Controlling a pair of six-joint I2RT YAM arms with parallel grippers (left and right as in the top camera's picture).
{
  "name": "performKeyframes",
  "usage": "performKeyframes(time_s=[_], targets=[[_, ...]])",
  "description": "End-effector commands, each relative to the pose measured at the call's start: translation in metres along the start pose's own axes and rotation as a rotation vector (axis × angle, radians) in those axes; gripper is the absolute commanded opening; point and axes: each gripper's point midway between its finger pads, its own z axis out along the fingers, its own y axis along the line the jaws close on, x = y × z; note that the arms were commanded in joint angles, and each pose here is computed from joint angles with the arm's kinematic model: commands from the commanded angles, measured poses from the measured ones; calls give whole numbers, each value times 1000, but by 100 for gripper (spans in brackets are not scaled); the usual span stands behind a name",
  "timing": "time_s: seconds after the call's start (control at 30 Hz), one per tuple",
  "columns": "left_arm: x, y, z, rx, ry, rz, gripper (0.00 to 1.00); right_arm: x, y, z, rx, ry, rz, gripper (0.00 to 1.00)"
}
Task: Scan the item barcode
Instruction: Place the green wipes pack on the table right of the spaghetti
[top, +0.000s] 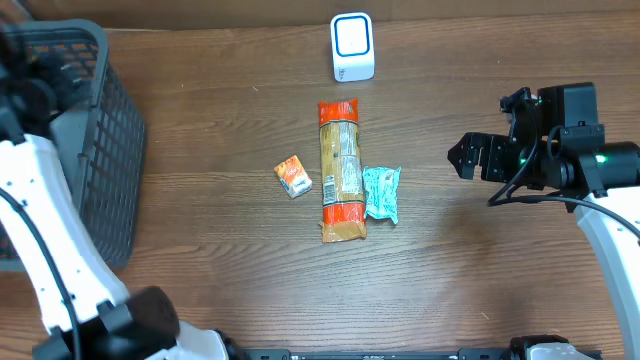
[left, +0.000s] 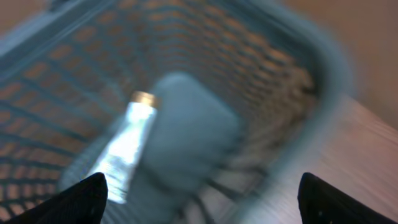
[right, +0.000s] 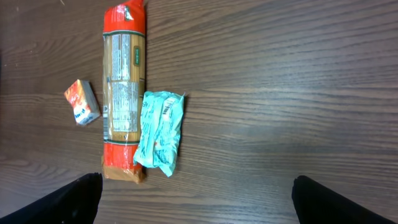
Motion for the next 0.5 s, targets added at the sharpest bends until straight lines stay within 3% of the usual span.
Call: performKeyframes(time_s=[0.0, 0.2, 0.47], targets=[[26, 47, 63, -111, 110, 64, 88, -5, 4, -6, -4, -19, -13, 100], [85, 81, 141, -163, 270, 167, 84, -5, 4, -6, -4, -20, -15, 100], [139, 113, 211, -170, 385, 281, 89, -3, 4, -6, -2, -8, -11, 100]])
